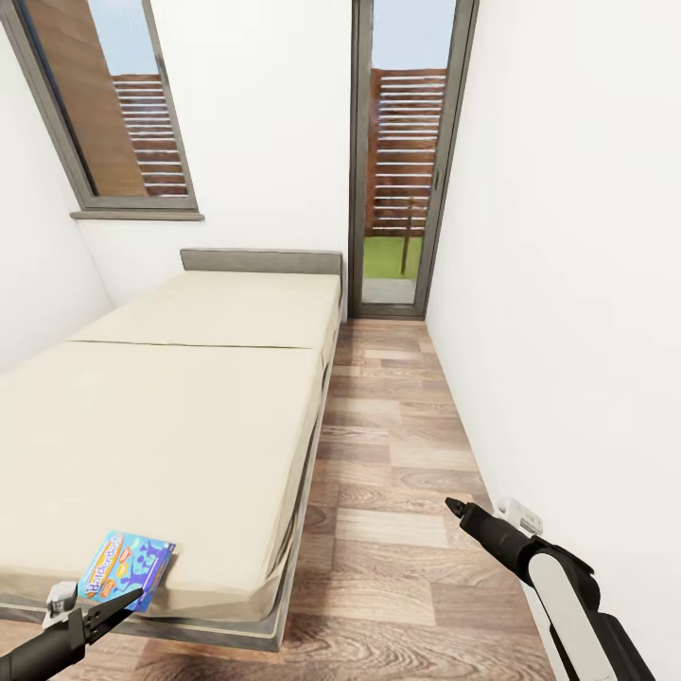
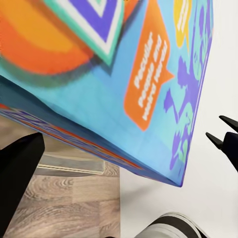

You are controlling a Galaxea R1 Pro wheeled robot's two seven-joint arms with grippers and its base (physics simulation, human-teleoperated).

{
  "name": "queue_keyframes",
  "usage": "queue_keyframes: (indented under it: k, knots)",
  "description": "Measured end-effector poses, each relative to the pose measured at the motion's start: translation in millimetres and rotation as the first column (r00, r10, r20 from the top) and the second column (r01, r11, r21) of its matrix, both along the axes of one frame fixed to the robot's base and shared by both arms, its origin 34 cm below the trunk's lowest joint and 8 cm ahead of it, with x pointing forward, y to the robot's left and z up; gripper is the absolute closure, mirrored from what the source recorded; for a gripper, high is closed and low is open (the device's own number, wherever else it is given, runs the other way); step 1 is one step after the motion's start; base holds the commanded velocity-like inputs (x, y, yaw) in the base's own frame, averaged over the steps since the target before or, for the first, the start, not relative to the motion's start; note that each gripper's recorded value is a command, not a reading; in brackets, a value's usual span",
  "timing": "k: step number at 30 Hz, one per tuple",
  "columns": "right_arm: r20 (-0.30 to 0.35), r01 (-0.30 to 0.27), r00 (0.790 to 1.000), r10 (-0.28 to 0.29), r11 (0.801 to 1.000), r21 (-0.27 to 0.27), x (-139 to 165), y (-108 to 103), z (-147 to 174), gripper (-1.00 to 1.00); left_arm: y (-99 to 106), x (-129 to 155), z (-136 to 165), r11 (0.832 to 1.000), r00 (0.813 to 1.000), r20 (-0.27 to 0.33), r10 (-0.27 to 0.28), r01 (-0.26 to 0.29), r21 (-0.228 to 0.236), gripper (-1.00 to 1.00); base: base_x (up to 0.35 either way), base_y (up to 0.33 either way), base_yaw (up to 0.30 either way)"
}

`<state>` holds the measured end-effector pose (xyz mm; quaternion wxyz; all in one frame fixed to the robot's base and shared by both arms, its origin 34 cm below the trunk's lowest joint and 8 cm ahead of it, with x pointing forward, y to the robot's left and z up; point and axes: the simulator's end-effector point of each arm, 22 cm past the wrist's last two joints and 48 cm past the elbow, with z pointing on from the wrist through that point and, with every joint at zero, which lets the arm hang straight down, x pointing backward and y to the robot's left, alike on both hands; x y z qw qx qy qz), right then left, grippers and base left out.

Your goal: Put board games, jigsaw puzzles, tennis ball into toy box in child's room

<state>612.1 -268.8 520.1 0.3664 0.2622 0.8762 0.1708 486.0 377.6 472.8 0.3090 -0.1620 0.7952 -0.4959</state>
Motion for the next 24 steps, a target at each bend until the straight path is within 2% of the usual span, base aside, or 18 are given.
queue_keyframes:
  k: [16,24]
  knots:
    - [0.0,0.0,1.0,0.0,1.0,0.0,0,0,0,-1.0,0,1,0,1.0,1.0,0.001,-0.001,0.001,0.0,-1.0,-0.009,0.0,0.0]
    - [0.0,0.0,1.0,0.0,1.0,0.0,0,0,0,-1.0,4,13,7,1.0,0.999,0.041,0.011,-0.011,0.015,-1.0,-0.081,0.0,0.0]
